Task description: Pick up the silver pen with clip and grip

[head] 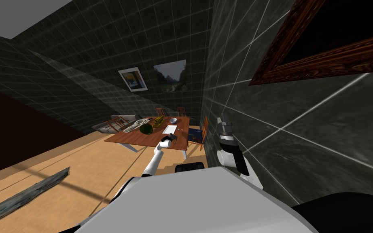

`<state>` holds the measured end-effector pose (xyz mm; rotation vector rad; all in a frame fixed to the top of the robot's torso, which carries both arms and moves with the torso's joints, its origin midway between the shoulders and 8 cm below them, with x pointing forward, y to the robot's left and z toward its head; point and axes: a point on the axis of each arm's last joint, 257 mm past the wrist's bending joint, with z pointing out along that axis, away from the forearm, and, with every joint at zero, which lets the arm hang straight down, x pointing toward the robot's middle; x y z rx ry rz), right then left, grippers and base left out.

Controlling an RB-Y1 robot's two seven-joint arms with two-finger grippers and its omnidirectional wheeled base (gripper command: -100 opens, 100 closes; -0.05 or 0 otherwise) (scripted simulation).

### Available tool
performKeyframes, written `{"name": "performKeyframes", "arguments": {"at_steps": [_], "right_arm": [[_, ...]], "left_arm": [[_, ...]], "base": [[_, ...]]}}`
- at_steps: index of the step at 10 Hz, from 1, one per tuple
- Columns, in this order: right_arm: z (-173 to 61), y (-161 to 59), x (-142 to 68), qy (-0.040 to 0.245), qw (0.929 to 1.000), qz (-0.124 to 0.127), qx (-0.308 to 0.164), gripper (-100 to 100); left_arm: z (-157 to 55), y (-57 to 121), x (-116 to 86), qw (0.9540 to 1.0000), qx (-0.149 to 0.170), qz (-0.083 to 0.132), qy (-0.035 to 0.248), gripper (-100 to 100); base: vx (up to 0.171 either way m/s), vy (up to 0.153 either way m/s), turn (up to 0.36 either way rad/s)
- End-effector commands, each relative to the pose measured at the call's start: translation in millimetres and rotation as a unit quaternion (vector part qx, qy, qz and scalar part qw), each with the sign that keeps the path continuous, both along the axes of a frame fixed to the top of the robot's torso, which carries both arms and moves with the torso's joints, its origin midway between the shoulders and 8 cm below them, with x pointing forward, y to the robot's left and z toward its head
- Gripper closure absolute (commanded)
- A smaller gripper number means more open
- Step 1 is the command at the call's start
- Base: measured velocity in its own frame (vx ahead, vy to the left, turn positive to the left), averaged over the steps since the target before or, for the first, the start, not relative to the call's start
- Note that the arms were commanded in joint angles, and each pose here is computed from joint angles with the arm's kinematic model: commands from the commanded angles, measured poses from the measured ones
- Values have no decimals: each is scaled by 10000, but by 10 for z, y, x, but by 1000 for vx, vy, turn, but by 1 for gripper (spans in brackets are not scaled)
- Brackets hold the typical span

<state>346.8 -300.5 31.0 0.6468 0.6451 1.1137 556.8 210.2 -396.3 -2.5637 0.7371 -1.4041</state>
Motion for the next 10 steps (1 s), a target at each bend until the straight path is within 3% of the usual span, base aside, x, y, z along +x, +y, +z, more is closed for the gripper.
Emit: {"name": "performKeyframes", "arguments": {"at_steps": [1,2,3,5,6,8,9,10], "right_arm": [[0,0,0,0,10000,0,0,0],[0,0,0,0,10000,0,0,0],[0,0,0,0,10000,0,0,0],[0,0,0,0,10000,0,0,0],[0,0,0,0,10000,0,0,0],[0,0,0,0,10000,0,0,0],[0,0,0,0,10000,0,0,0],[0,0,0,0,10000,0,0,0]], "left_arm": [[-127,-1,-43,9997,-94,56,213,-100],[-246,-24,-68,9983,-259,140,495,-100],[-246,-24,-68,9983,-259,140,495,-100],[-362,-90,-80,9936,-566,294,927,-100],[-453,-64,-135,9926,-550,323,1031,-100],[-588,-108,-195,9846,-797,501,1477,-100],[-619,-98,-217,9840,-790,513,1513,-100],[-664,-118,-243,9795,-896,598,1703,-100]], "base": [[10,-3,8],[10,-3,18],[9,-3,7],[11,-2,19],[12,-3,4],[11,-3,17],[11,-3,7],[10,-4,9]]}}
